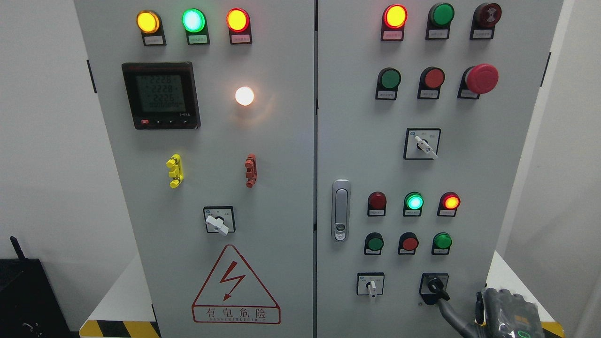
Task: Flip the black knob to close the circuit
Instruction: 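Twist the black knob with the right hand fingers, then withdraw the right hand down and away from the knob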
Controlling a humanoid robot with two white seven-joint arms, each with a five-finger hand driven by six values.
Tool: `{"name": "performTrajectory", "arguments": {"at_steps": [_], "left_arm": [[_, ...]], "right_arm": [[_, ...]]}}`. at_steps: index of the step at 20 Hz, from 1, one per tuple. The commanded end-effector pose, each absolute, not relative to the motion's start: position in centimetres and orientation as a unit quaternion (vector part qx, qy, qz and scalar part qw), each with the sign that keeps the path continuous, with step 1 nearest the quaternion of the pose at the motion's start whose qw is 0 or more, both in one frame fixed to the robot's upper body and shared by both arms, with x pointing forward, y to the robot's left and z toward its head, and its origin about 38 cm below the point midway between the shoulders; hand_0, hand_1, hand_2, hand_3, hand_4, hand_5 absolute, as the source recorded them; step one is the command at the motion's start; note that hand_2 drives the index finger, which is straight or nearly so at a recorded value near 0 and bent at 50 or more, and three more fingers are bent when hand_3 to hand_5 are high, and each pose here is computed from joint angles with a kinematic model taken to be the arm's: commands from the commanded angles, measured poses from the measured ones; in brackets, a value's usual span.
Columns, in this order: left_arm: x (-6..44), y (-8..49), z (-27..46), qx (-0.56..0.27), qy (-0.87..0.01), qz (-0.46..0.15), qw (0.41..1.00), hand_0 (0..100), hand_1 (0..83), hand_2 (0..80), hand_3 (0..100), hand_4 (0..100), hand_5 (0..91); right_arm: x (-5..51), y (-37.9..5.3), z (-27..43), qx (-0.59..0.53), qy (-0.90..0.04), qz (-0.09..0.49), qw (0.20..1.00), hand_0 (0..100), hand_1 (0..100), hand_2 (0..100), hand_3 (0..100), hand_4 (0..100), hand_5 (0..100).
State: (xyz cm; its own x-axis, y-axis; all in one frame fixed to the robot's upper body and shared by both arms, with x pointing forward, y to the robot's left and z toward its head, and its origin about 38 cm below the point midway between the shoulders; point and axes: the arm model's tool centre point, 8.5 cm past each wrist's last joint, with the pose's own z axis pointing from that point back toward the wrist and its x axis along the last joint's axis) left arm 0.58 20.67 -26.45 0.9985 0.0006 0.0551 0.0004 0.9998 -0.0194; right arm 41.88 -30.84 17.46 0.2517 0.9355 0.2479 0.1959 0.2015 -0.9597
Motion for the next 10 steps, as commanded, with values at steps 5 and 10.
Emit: {"name": "performTrajectory", "arguments": {"at_steps": [5, 10], "left_arm": [[-0.4, 20.8, -26.5, -0.009, -0.028, 0.011, 1.000, 0, 0.0, 0.0, 5, 3, 0.0], [-0.4, 20.7, -26.5, -0.010, -0.028, 0.011, 1.000, 0, 0.0, 0.0, 5, 3, 0.0]], "right_arm": [[41.8, -26.7, 16.3, -0.515, -0.549, 0.334, 0.567, 0, 0, 89, 100, 79, 88], [41.6, -25.0, 15.7, -0.504, -0.558, 0.342, 0.564, 0, 0, 89, 100, 79, 88]]}}
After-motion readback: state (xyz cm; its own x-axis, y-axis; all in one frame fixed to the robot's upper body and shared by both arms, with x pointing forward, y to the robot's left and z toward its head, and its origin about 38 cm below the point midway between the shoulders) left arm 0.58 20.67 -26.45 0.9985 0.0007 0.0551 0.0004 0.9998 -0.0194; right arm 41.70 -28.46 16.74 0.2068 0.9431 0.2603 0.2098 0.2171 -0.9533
